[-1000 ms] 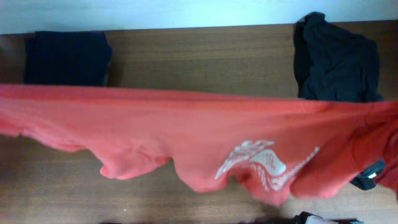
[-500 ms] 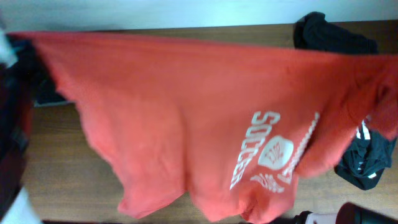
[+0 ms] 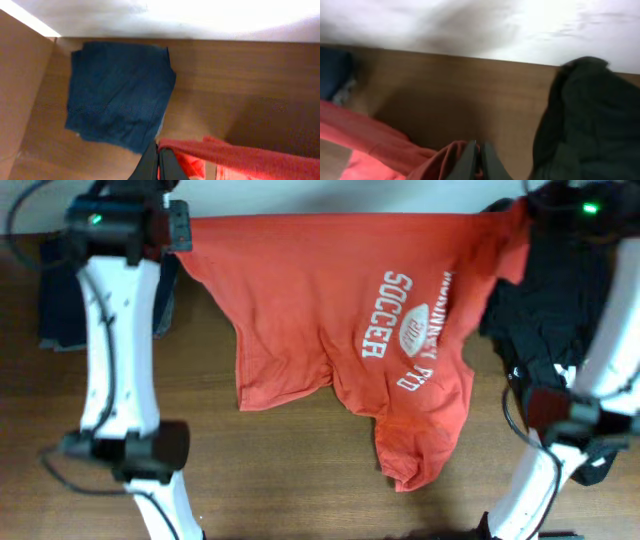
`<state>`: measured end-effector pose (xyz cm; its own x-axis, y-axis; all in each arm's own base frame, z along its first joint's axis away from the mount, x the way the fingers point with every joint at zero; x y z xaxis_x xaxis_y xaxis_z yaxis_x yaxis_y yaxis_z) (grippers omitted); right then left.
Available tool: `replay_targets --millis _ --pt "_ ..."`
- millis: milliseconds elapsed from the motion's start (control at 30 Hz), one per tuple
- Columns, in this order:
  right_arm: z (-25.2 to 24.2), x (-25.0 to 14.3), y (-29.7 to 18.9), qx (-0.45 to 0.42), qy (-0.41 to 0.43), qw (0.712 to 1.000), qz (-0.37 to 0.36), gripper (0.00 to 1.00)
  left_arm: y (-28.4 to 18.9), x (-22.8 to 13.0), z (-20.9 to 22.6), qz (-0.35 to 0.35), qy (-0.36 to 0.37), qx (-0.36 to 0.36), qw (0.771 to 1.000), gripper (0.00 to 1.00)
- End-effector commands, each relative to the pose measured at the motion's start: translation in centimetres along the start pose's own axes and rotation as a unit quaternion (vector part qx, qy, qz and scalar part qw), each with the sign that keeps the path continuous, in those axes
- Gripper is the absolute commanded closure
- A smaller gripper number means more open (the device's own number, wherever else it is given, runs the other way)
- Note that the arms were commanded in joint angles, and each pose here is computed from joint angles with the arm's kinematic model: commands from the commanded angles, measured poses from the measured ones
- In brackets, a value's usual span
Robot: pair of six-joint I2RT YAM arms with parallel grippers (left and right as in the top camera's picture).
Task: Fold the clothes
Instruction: 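Lay the t-shirt flat on the table with both grippers and release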
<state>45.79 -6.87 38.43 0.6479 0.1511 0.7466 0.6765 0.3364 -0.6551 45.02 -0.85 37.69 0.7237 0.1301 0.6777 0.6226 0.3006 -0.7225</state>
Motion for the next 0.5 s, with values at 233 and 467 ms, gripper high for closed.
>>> replay_targets --millis 233,467 --pt "-5.6 -1.2 14.4 -0.032 -0.032 0.999 -0.008 0.90 16.2 0.0 -1.6 -0.007 -0.019 0.077 0.997 1.00" --pt "-5.6 -0.6 19.5 -0.066 -0.054 0.996 -0.039 0.90 19.6 0.7 -3.4 -0.047 -0.038 0.044 0.997 0.99"
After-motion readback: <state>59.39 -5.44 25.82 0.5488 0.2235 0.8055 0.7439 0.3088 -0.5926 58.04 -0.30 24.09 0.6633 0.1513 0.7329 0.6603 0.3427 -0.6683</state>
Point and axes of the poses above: each gripper's point midway between its finger pads, its own y axis out along the fingers, its own z axis along the line the jaws close on, x = y × z, the point moved 7 cm from there along -y, back along the fingers, and after that the axes turned 8 degrees about -y, right-handed, at the moved point
